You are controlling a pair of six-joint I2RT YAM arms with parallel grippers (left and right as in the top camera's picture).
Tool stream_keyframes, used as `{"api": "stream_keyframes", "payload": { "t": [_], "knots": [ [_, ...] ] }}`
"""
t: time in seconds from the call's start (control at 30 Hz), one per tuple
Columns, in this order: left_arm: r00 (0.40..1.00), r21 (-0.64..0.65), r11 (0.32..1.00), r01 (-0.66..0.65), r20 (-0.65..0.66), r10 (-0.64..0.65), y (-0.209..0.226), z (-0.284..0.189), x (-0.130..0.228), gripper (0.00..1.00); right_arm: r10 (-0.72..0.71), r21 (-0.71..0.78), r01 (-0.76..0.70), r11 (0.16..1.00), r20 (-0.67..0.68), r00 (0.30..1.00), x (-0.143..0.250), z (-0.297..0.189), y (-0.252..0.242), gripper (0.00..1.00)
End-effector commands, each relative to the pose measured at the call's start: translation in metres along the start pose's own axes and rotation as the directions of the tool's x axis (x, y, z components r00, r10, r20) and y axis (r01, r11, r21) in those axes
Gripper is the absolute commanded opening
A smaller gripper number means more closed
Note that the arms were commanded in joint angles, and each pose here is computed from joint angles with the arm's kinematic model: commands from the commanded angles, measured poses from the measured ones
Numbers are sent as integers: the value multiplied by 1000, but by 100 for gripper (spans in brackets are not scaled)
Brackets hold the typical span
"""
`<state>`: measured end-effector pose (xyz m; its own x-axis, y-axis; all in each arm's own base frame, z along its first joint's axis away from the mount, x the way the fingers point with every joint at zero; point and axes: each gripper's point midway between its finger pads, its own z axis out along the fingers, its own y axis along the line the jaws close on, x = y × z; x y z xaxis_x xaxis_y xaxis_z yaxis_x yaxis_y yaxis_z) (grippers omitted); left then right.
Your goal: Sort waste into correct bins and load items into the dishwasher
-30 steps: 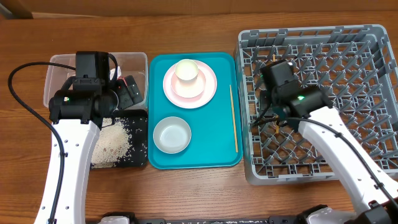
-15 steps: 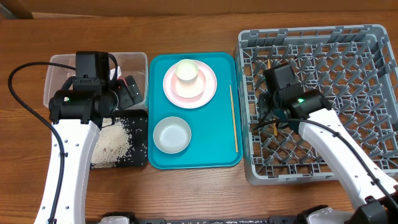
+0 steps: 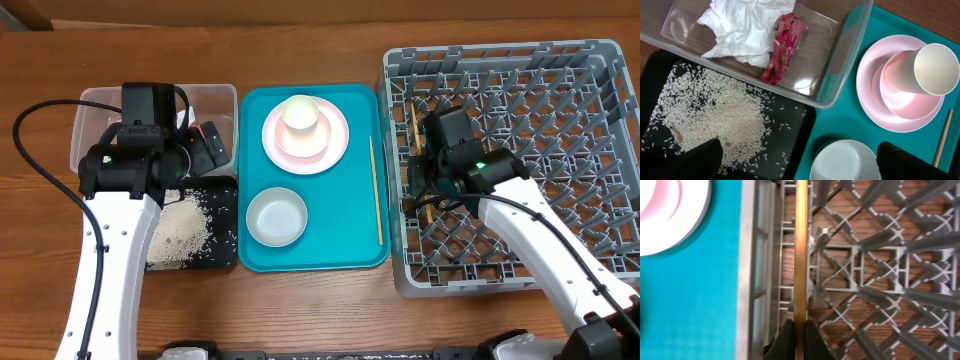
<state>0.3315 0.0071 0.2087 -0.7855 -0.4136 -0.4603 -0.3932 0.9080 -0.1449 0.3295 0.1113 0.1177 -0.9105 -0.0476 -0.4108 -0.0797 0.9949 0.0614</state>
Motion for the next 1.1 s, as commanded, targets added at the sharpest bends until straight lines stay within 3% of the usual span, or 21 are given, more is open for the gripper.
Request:
{"api": "stream_keyframes", "payload": {
  "t": [0.0,0.1,0.17,0.27,0.63,0.7,0.87,1.07],
  "knots": [
    [1000,3,1000,4,17,-4,0,-4,-5,100,-1,-30,0,1000,-5,1000,1,1,4,4],
    [1000,3,1000,4,17,-4,0,-4,-5,100,3,-30,-3,1000,-6,1000,1,1,4,5],
    [1000,3,1000,4,17,-4,0,-4,-5,100,3,-29,-3,1000,-8,1000,2,1,4,23],
    [1000,3,1000,4,17,-4,0,-4,-5,100,3,-29,-3,1000,-8,1000,2,1,4,32],
    [1000,3,1000,4,17,-4,0,-4,-5,100,6,-71,-8,997,-28,1000,5,1,11,34],
    [1000,3,1000,4,17,-4,0,-4,-5,100,67,-102,-72,992,-58,996,11,0,17,30],
    [1000,3,1000,4,17,-4,0,-4,-5,100,258,-305,-297,905,-164,952,11,-10,59,25],
    [1000,3,1000,4,17,-4,0,-4,-5,100,206,-499,-256,828,-154,966,1,-28,120,25]
  ]
}}
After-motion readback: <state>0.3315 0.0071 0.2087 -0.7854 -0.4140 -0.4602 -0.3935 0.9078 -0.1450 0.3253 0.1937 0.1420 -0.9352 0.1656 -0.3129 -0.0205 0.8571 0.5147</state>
